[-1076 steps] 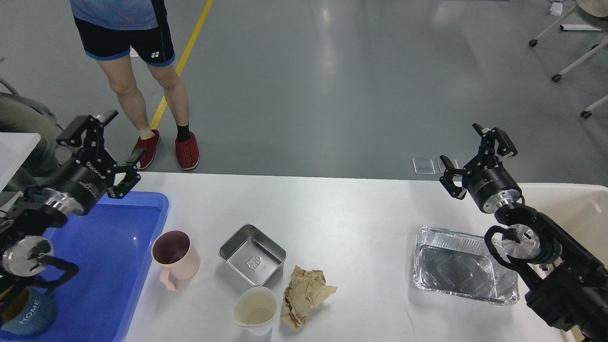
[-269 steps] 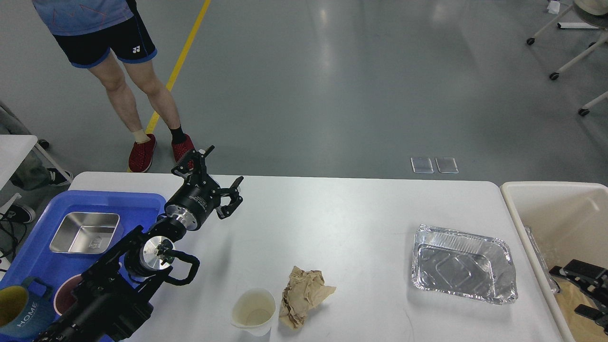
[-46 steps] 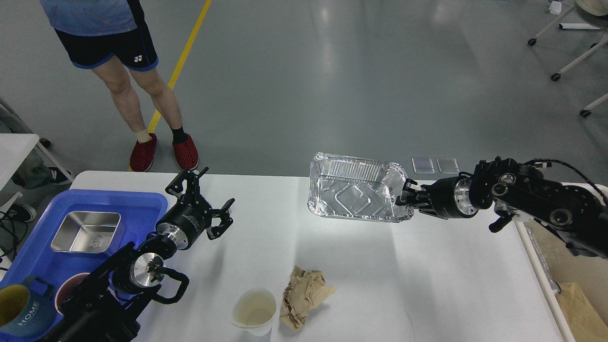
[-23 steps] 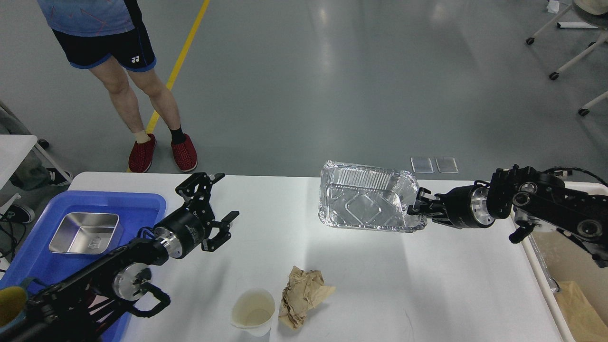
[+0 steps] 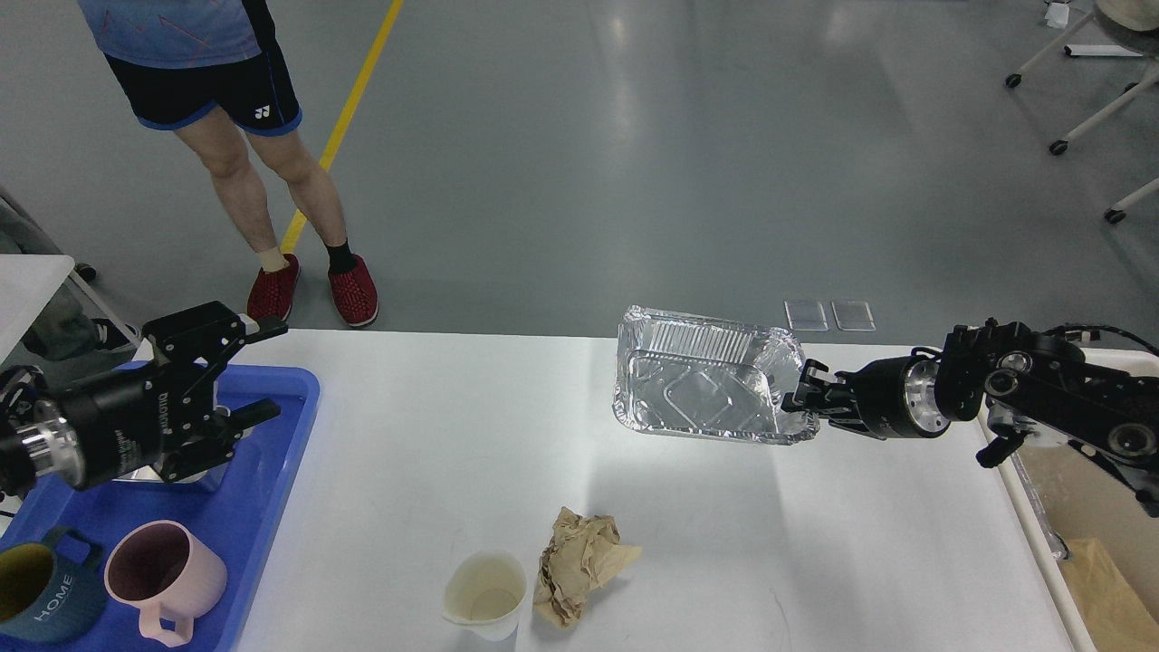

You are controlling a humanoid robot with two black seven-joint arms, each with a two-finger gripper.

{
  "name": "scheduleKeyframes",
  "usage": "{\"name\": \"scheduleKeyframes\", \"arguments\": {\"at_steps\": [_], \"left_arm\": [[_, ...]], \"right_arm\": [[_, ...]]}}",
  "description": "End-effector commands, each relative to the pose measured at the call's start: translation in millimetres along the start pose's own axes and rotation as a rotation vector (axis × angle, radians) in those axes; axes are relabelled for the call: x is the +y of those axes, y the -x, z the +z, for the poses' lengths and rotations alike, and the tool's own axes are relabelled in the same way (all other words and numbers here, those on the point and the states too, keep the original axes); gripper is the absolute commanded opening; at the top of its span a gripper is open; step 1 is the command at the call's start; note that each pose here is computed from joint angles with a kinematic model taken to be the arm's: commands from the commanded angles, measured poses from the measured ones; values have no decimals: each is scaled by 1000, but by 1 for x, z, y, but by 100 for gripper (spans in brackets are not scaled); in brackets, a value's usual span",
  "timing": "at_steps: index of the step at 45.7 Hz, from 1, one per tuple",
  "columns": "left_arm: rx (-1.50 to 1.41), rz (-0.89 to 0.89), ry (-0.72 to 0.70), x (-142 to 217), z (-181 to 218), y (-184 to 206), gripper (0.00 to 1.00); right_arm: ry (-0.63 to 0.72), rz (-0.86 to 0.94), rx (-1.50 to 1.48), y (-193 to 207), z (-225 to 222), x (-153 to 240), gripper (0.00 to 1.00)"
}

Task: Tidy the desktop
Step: 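Reach the left gripper toward the paper cup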

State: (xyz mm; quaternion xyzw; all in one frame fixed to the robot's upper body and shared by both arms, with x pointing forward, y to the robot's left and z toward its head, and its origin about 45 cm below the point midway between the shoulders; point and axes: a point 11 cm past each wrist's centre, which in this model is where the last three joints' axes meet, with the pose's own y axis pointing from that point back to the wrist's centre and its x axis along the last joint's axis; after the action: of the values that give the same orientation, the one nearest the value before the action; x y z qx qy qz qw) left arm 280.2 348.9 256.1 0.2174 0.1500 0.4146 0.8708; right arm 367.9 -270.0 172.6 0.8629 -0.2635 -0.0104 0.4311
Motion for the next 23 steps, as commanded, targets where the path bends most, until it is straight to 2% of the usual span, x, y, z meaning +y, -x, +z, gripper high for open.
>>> {"name": "scheduleKeyframes", "arguments": {"at_steps": [1,13,18,23], "left_arm": [[-56,-15,-98,26,2,0,96],[-155,63,-239,63,-9,-17,95],[-228,49,-274,62,-15,-17,95],[-265,-58,-275,46,-22,-1,95]], "right_arm": [[-1,2,-2,-1,0,1,0],[-4,-2,-7,1,1,0,0],[-4,-3,-9,2,1,0,0],[-8,-7,-11,3,0,-2,0]]}}
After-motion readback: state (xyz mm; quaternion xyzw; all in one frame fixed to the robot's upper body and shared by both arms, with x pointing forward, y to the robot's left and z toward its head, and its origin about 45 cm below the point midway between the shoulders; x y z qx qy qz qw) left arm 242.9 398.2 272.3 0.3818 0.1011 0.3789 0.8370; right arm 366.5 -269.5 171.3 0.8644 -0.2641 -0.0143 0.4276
